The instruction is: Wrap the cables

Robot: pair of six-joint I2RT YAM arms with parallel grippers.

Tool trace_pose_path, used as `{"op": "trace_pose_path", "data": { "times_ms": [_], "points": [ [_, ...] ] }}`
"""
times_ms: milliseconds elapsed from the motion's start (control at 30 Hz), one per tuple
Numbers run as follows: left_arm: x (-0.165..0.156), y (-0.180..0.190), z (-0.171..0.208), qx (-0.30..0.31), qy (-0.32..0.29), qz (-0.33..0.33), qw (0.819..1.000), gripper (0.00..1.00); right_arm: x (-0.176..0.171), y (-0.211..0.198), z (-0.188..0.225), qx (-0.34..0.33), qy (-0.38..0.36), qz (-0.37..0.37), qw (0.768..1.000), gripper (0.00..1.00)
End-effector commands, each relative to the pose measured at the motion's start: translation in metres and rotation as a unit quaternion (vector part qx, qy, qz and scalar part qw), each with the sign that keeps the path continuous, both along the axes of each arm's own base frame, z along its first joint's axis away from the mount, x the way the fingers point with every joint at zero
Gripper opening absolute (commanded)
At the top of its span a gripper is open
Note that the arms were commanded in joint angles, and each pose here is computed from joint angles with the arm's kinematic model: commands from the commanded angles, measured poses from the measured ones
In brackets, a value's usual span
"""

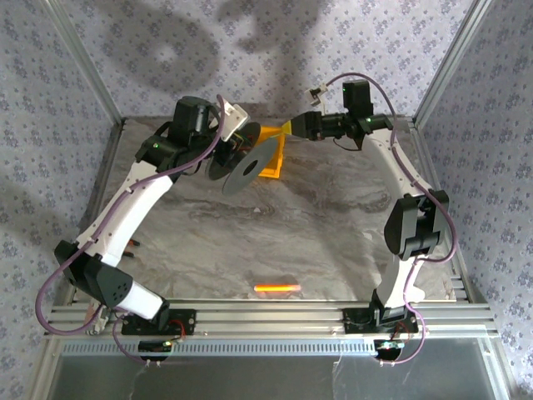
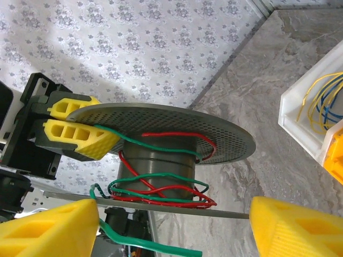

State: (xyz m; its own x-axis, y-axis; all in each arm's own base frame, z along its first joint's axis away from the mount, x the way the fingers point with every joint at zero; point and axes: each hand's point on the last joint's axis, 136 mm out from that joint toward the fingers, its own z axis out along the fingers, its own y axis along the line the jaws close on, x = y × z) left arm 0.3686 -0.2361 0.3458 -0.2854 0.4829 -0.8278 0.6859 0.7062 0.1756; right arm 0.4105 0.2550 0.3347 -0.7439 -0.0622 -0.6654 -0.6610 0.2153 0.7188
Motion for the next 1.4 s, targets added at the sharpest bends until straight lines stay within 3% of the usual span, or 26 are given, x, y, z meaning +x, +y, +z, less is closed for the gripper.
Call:
{"op": "trace_pose_path", "data": {
  "times_ms": [0,400,567,667,767,1200,1300,1367],
  "points": [
    [-0.005,-0.007,0.039,-0.037,-0.054,-0.017,0.998,0.0,-0.015,0.005,0.019,0.016,-0.014,0.023,1.0,0.7],
    [-0.004,-0.007,0.038,-0.037,-0.054,-0.016,0.998,0.0,-0.023,0.006,0.032,0.023,-0.021,0.029,0.999,0.48],
    [-0.004,-0.007,0.039,-0.037,-0.055,-0.015,0.998,0.0,-0.024,0.005,0.032,0.024,-0.019,0.03,0.999,0.46],
    [-0.004,-0.006,0.039,-0.037,-0.056,-0.015,0.998,0.0,-0.024,0.004,0.031,0.024,-0.015,0.03,0.999,0.34],
    [-0.004,-0.006,0.038,-0.036,-0.055,-0.014,0.998,0.0,-0.024,0.005,0.031,0.024,-0.015,0.03,0.999,0.28],
    [-0.004,-0.004,0.038,-0.03,-0.06,-0.011,0.998,0.0,-0.021,-0.003,0.031,0.027,-0.011,0.025,0.999,0.19],
    [-0.003,-0.003,0.038,-0.029,-0.06,-0.01,0.998,0.0,-0.02,-0.005,0.031,0.027,-0.009,0.027,0.999,0.19],
    [-0.004,-0.003,0.04,-0.029,-0.062,-0.009,0.998,0.0,-0.021,-0.005,0.03,0.026,-0.006,0.029,0.999,0.24]
  ]
}}
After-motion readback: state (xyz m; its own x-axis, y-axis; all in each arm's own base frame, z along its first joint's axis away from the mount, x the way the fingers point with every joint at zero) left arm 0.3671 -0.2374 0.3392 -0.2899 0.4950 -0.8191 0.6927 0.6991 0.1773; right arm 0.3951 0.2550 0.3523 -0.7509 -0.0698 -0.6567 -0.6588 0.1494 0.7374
